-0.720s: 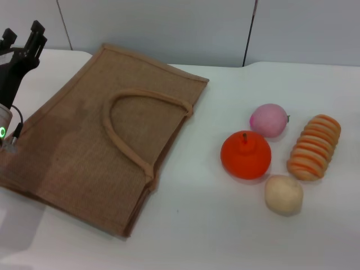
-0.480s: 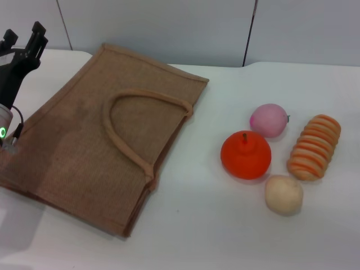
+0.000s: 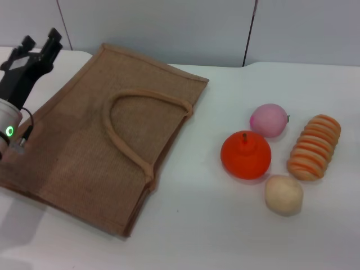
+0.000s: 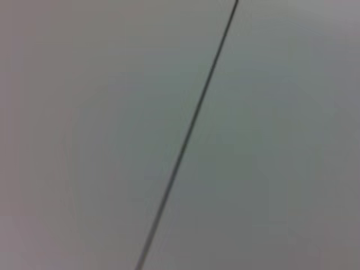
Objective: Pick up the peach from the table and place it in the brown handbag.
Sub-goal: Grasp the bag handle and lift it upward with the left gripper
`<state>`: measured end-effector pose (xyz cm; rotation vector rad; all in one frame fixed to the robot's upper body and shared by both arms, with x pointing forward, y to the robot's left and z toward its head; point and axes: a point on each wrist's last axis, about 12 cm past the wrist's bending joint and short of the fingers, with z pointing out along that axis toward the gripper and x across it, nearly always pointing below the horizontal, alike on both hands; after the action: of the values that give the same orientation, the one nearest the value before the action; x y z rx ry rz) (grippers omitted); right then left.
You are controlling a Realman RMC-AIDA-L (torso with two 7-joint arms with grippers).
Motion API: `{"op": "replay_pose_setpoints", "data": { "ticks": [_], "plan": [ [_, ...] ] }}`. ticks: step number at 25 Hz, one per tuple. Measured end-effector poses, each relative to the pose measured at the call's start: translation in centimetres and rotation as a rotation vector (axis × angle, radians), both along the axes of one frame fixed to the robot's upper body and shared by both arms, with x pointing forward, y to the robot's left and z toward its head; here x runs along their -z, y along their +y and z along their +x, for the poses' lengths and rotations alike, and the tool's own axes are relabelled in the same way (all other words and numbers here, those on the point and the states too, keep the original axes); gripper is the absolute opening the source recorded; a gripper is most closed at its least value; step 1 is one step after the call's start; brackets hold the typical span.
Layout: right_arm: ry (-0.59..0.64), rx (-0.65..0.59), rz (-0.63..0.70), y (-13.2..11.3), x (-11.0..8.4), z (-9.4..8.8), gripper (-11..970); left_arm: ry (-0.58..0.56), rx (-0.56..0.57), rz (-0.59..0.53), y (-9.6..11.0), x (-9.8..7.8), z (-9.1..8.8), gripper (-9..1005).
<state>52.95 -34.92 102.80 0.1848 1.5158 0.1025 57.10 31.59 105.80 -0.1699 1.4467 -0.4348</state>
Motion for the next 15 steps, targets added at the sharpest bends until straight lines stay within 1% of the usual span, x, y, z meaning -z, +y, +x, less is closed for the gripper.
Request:
{"op": "replay_pose_setpoints", "data": {
  "ticks": [2,5,6,7,11,15],
  "plan": [
    [0.001,0.001,0.0,0.0,0.0,0.0,872,0.048,0.027,-0.017,0.1,0.1,0.6,731],
    [0.001,0.001,0.0,0.0,0.0,0.0,871,0.182,0.087,-0.037,0.3,0.3,2.0,729],
    [0.001,0.001,-0.001,0.0,0.0,0.0,871,0.201,0.094,-0.039,0.3,0.3,2.2,729],
    [0.001,0.002,-0.001,-0.1,0.0,0.0,871,0.25,0.115,-0.036,0.3,0.4,2.6,728],
    [0.001,0.003,-0.001,-0.1,0.0,0.0,870,0.35,0.181,0.012,0.0,0.3,3.9,726],
    [0.004,0.007,-0.004,-0.2,0.1,-0.2,869,0.44,0.244,0.065,-0.3,0.4,4.3,724]
  ]
}}
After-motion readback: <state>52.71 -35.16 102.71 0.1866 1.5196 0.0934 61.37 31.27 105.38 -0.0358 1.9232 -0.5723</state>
